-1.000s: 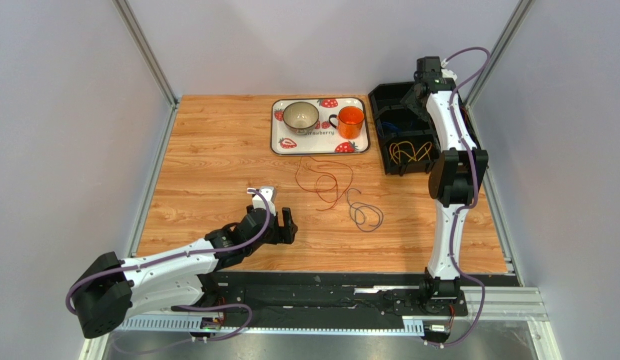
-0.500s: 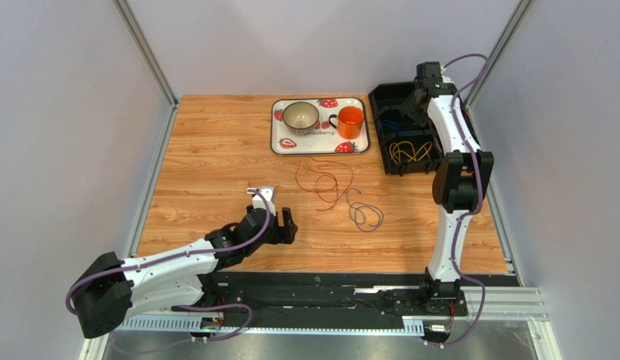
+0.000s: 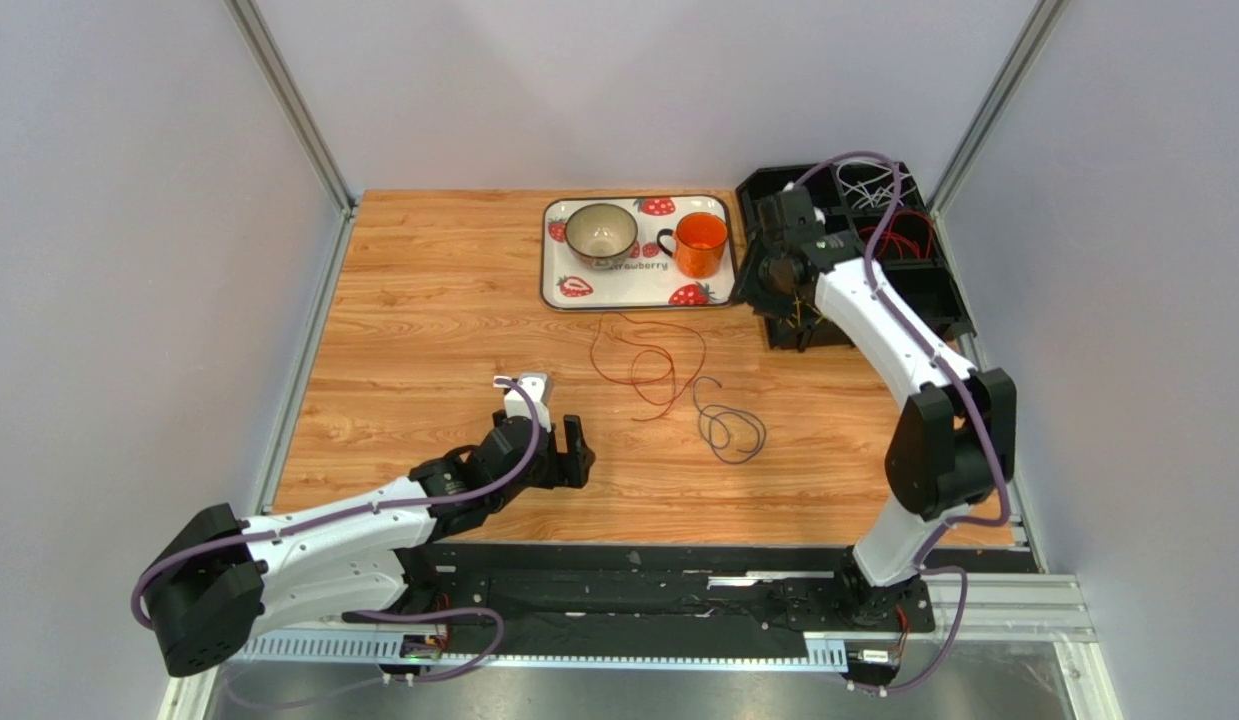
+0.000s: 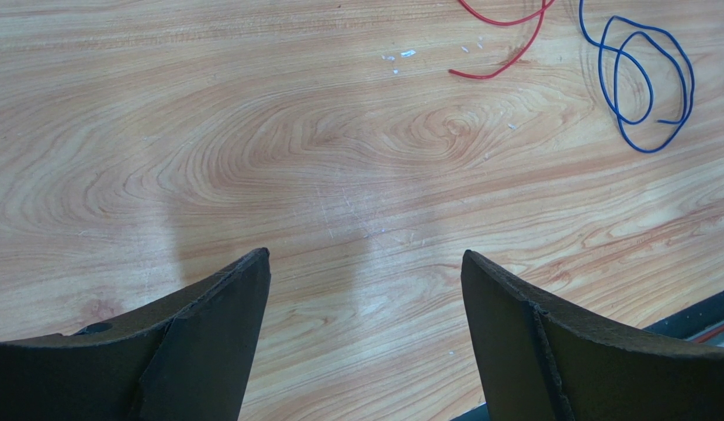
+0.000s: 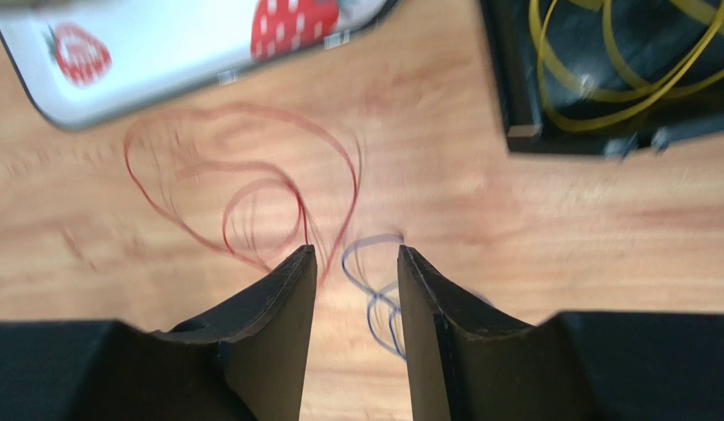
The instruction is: Untangle the cables
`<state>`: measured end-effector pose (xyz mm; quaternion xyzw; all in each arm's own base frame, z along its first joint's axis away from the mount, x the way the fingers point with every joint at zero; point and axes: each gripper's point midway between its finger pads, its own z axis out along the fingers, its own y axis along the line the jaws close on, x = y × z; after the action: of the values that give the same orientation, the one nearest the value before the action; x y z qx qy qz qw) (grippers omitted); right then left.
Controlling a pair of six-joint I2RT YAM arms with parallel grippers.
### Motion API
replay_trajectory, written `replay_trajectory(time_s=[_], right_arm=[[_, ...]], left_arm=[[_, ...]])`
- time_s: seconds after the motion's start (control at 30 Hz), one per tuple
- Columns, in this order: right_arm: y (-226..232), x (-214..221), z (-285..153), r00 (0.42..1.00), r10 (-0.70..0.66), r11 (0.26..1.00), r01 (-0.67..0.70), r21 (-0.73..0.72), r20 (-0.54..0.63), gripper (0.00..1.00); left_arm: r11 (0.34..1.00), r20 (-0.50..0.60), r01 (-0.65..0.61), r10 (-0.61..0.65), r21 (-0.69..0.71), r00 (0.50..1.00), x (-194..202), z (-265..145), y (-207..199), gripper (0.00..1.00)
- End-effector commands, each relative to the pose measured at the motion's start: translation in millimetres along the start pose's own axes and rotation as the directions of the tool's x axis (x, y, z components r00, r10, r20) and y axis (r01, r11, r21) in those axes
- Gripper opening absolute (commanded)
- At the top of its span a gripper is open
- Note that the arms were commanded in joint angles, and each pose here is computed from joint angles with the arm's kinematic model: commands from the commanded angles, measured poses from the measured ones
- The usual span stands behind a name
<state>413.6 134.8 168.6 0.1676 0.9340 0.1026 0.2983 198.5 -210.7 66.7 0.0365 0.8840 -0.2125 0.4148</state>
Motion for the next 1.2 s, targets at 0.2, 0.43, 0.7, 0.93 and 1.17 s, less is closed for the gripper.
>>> replay_trajectory(time_s=[0.2, 0.43, 0.7, 0.93, 1.17], right_arm=[[-13.2, 97.7, -41.4, 0.986, -0.157, 0.982, 0.149, -0.114, -0.058, 0.43], [-61.2, 131.8, -68.0, 0.991, -0.128, 0.99, 0.126, -0.062, -0.029, 0.43], [-80.8, 147.8, -79.9, 0.994, -0.106, 0.993, 0.105, -0.055, -0.01, 0.43], [-82.2, 156.3, -84.5, 0.994, -0.104, 0.992, 0.101, -0.075, -0.033, 0.43], [-83.5, 159.5, -87.8, 0.996, -0.079, 0.994, 0.076, -0.078, -0.036, 0.42]], left_arm=[[1.0, -0.01, -0.015, 0.015, 0.021, 1.0, -9.0, 8.1, -16.5, 0.87], [0.986, -0.1, -0.122, 0.134, 0.116, 0.986, 4.6, 18.4, -56.4, 0.82], [0.961, -0.124, -0.171, 0.201, 0.215, 0.972, -4.0, 46.0, -131.9, 0.79], [0.959, -0.178, -0.198, 0.235, 0.204, 0.955, 2.1, 85.1, -159.4, 0.76], [0.974, -0.207, -0.186, 0.211, 0.131, 0.955, 3.9, 108.4, -163.8, 0.7]])
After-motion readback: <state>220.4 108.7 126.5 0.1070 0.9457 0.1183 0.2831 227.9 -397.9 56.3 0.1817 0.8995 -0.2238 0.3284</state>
